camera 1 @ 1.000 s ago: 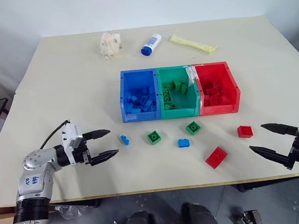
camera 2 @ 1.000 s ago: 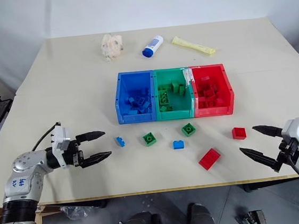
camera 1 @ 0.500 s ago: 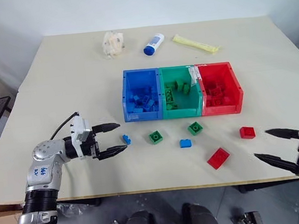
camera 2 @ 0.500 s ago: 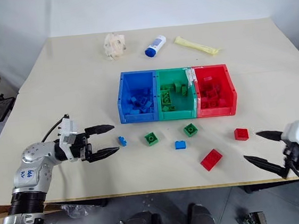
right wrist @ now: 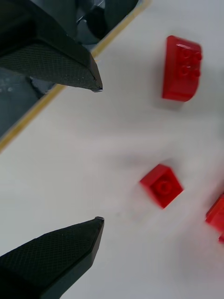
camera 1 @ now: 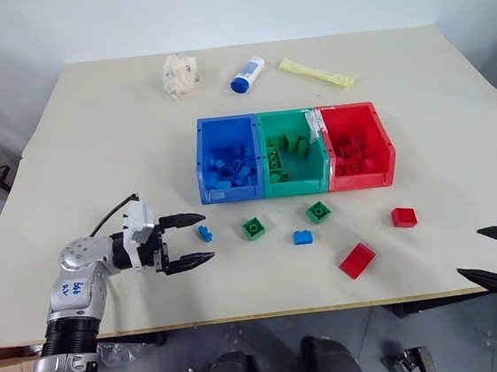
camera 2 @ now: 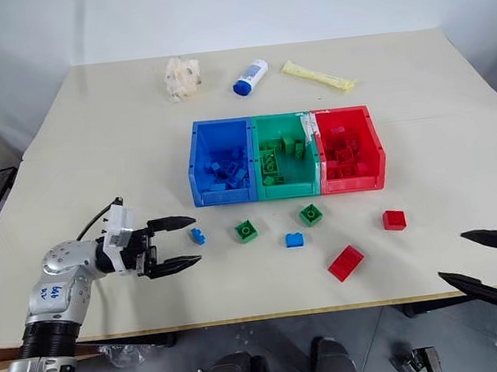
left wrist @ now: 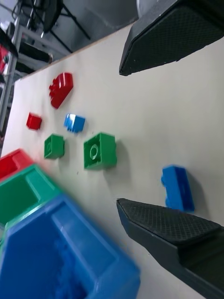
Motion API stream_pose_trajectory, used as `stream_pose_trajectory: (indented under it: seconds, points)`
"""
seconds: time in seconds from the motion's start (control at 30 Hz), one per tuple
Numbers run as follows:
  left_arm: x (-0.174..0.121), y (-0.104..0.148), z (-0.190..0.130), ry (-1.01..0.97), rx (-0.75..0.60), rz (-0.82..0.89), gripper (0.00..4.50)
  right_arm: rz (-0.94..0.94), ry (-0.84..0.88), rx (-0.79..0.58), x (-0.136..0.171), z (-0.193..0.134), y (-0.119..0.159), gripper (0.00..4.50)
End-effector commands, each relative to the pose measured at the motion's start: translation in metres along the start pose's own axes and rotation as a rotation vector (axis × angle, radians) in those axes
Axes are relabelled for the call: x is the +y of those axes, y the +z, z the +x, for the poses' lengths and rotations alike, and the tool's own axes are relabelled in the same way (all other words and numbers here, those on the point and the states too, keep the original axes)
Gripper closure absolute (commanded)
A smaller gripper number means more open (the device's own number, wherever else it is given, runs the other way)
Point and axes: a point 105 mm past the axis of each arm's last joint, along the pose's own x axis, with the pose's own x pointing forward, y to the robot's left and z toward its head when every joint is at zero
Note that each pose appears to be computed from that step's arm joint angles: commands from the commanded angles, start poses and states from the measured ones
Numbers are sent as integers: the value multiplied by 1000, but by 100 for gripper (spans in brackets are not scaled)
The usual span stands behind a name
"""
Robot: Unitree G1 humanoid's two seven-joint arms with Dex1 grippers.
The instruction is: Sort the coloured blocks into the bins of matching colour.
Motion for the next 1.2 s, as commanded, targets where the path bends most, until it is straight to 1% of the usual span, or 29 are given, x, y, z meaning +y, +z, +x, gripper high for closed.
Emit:
stream_pose_trajectory:
  seconds: [0.03,0.13,0.2,0.37,0.5,0.63,0.77,0.83,0.97,1.0,1.1,1.17,1.2]
  points:
    - [-9,11,0,-25,-25,31,3,-27,33,15,-7,15,2,0]
    - [-12,13,0,-25,-25,30,3,-43,69,37,-17,30,0,0]
    - [-15,14,-2,-20,-22,29,3,-62,77,48,-30,43,-1,0]
    - [-21,15,-5,10,-19,24,3,-111,62,95,-57,59,-8,0]
    - [-24,15,-8,34,-18,19,3,-122,85,81,-66,73,-6,0]
    - [-27,15,-9,46,-19,15,3,-137,131,57,-64,83,-4,0]
    - [-28,13,-8,53,-20,10,0,-107,129,0,-63,88,3,84]
    - [-28,13,-7,52,-22,12,0,-104,128,-3,-62,87,2,158]
    - [-27,14,-6,51,-26,12,0,-95,119,-9,-60,85,3,291]
    - [-26,14,-5,50,-26,14,0,-103,108,-19,-60,83,8,305]
    - [-23,14,-4,46,-26,14,0,-146,91,-85,-55,77,33,304]
    - [-22,15,-3,41,-31,15,0,-159,61,-160,-55,77,59,304]
    - [-21,15,-3,40,-32,16,0,-162,51,-184,-55,77,68,304]
